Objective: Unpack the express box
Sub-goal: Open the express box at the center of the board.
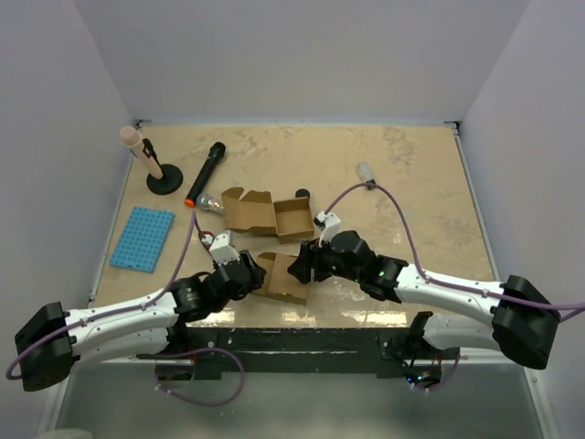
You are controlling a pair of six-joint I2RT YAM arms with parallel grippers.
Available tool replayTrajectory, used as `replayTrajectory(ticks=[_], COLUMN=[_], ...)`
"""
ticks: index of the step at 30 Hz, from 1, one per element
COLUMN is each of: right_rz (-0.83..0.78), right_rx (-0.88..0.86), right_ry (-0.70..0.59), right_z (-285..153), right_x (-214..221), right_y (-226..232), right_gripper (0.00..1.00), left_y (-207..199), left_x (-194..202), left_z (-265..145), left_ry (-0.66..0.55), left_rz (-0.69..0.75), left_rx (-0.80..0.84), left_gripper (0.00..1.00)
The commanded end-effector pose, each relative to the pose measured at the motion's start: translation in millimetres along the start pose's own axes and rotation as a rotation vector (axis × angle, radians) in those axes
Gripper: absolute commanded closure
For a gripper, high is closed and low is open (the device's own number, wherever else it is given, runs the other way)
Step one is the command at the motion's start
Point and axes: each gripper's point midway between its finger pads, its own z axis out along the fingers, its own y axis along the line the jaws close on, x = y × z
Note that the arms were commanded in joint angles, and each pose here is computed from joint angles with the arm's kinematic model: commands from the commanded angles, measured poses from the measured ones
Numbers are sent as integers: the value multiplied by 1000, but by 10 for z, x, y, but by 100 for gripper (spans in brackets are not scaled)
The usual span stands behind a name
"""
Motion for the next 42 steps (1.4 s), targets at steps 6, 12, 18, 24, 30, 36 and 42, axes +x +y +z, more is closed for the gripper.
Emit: replayTrajectory(ticks=[6, 12, 18, 24, 30, 36, 42], right_rz=[36, 32, 52, 31, 112, 161, 203], right_rx=[183, 243, 196, 211, 312, 405, 464], right_ry=[-6, 48, -26, 69, 131, 235, 338], right_z=[-12, -35, -132, -1, -52, -164, -301], right_x=[-102, 69, -77, 158, 409, 705, 1051], right_y=[-218, -372, -282, -358, -569, -745, -904], right_gripper=[40, 49, 51, 55, 58, 59, 59], left_y=[-296, -339, -353, -297, -93, 47, 107], left_x=[-4, 118, 84, 35, -127, -213, -160], left_z=[34, 125, 112, 100, -3, -46, -31], left_ry=[12, 68, 45, 33, -28, -69, -56], left_rz=[29, 90, 72, 77, 36, 23, 21], left_rx=[113, 93, 117, 75, -9, -62, -77], left_gripper=[46, 51, 53, 52, 47, 45, 39])
